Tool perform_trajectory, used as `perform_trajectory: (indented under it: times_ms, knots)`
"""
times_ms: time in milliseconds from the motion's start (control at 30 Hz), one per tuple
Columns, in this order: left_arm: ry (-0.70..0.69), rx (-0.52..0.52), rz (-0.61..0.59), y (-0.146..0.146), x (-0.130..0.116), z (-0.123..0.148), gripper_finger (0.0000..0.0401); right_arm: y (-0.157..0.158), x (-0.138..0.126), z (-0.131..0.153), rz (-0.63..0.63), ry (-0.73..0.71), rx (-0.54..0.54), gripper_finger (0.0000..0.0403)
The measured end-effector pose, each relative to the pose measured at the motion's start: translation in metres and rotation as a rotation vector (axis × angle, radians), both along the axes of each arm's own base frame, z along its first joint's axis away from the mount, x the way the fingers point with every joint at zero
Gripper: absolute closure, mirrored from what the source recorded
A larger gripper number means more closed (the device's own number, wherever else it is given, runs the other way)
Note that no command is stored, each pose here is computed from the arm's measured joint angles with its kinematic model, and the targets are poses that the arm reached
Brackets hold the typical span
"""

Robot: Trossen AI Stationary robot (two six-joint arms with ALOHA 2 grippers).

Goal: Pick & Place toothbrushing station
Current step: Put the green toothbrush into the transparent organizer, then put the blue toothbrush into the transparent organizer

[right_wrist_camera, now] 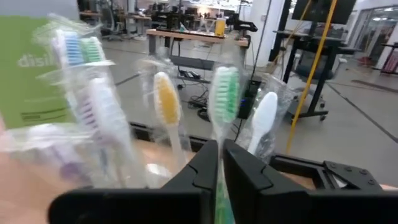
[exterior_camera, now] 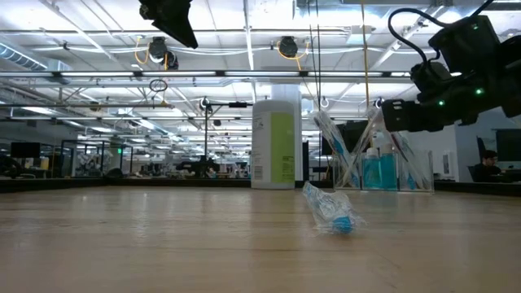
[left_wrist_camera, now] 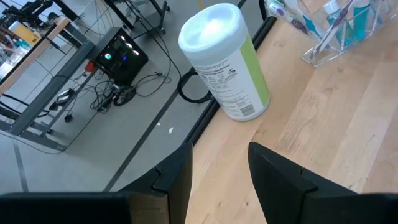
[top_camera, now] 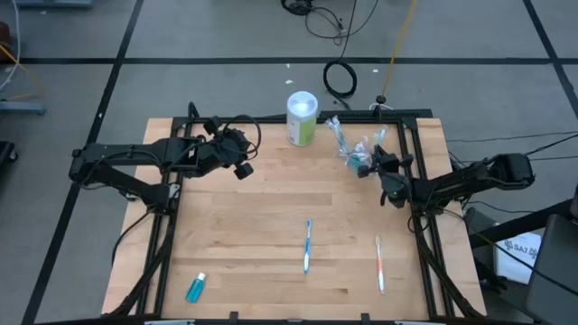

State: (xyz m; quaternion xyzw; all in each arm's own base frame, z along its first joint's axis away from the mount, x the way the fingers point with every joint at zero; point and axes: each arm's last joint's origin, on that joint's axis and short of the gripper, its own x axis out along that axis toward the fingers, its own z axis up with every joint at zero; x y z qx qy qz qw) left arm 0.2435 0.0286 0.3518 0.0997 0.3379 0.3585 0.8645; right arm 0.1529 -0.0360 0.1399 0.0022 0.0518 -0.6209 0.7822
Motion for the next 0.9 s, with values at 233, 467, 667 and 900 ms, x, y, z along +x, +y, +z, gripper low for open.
perform_trajectory:
  times_ms: [233,467,667,900]
  knots:
    - [0.000,0.000,0.000,0.000,0.000,0.000,0.0240,0.007,0.001,0.000,0.041,-0.002,-0.001,0.0320]
    - [-0.001,-0.019,-0.021,-0.001,0.000,0.000,0.0240,0.014,0.002,0.018,0.004,-0.011,-0.069,0.0289]
    - [-0.002,-0.035,-0.038,-0.001,0.001,-0.001,0.0240,0.022,-0.009,0.055,-0.076,-0.070,-0.094,0.0291]
    - [-0.023,-0.049,-0.024,-0.001,0.001,0.000,0.0240,0.049,0.006,0.095,0.078,-0.145,-0.079,0.0299]
